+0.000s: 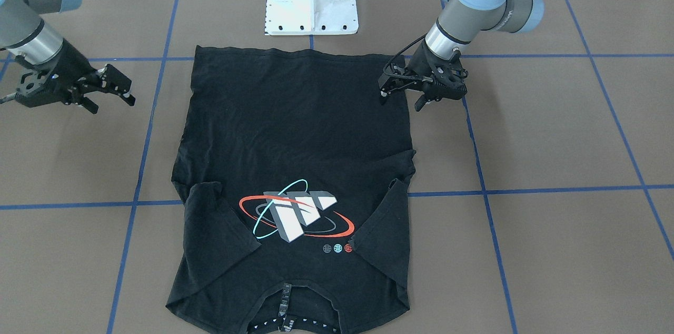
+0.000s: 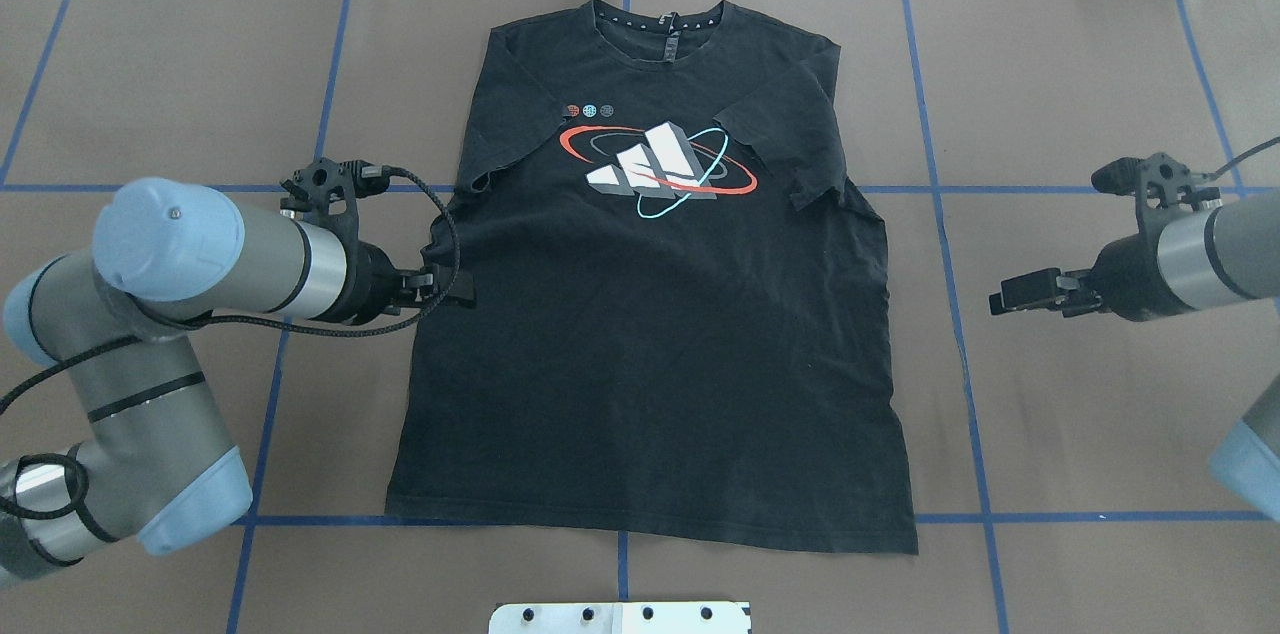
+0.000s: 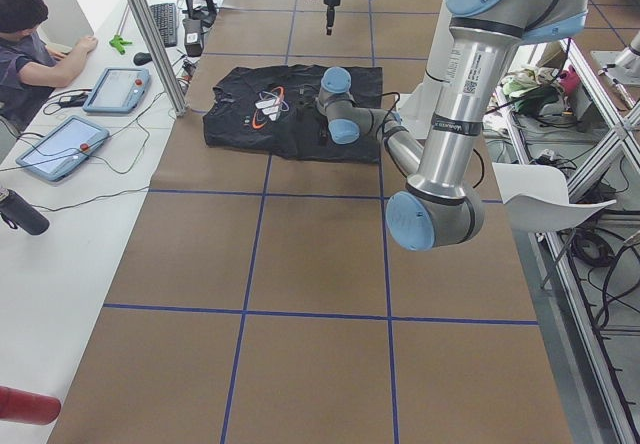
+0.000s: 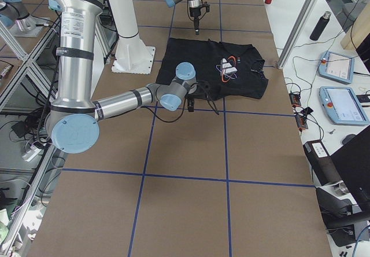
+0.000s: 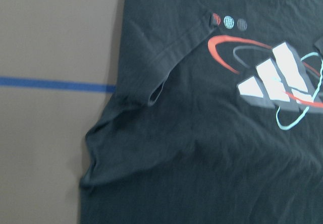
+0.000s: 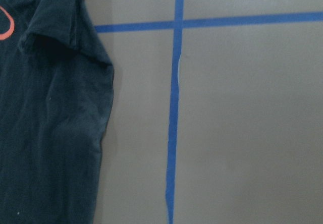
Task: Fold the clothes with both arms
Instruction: 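Move both grippers down to the shirt hem corners nearest the robot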
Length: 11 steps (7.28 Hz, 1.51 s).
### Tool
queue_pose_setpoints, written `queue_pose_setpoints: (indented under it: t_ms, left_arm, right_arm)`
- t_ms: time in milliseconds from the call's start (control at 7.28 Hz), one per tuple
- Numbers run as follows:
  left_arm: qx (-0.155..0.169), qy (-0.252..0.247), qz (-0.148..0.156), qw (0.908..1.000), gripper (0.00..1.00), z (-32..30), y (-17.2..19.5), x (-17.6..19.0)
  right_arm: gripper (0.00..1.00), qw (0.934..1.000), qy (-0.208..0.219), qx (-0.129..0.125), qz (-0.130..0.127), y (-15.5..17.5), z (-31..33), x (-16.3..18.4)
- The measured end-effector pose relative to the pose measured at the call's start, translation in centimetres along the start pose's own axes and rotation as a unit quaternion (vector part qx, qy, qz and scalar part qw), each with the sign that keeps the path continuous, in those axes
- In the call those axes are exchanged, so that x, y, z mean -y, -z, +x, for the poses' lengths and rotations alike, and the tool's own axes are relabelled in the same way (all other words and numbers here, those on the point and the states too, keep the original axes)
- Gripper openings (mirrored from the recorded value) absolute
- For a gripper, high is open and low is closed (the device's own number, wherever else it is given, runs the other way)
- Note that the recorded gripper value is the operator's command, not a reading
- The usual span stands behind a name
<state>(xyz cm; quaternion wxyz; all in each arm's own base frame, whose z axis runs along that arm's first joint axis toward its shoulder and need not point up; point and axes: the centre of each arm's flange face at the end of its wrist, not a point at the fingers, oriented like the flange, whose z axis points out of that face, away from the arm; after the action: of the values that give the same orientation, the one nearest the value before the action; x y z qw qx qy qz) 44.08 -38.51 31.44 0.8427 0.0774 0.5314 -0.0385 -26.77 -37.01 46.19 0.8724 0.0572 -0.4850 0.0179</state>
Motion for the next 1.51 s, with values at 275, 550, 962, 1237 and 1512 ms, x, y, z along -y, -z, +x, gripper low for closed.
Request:
queue_pose_setpoints:
  t_ms: [275,550,962,1237,1512]
  left_arm:
    - [0.005,0.011,-0.018,0.9998,1.00,-0.3,-0.5,-6.1]
    - [0.010,0.027,-0.036,0.9989,1.00,-0.2,-1.3,-11.3]
    - [0.028,0.028,-0.056,0.9976,1.00,-1.6,-2.2,-14.4]
    - [0.035,0.026,-0.062,0.9971,1.00,-2.3,-2.5,-15.2]
    - [0.040,0.022,-0.072,0.9963,0.92,-2.5,-2.9,-16.3]
  right_arm:
    - [1.00,0.9997,-0.020,-0.004,-0.010,0.6,-3.0,-6.9]
    - [1.00,0.9992,-0.034,-0.018,-0.006,-0.4,-5.2,-12.2]
    - [1.00,0.9990,-0.035,-0.025,0.004,-1.7,-6.4,-15.0]
    - [1.00,0.9991,-0.035,-0.025,0.004,-1.8,-6.5,-15.2]
    - [1.00,0.9991,-0.035,-0.025,0.004,-1.8,-6.5,-15.2]
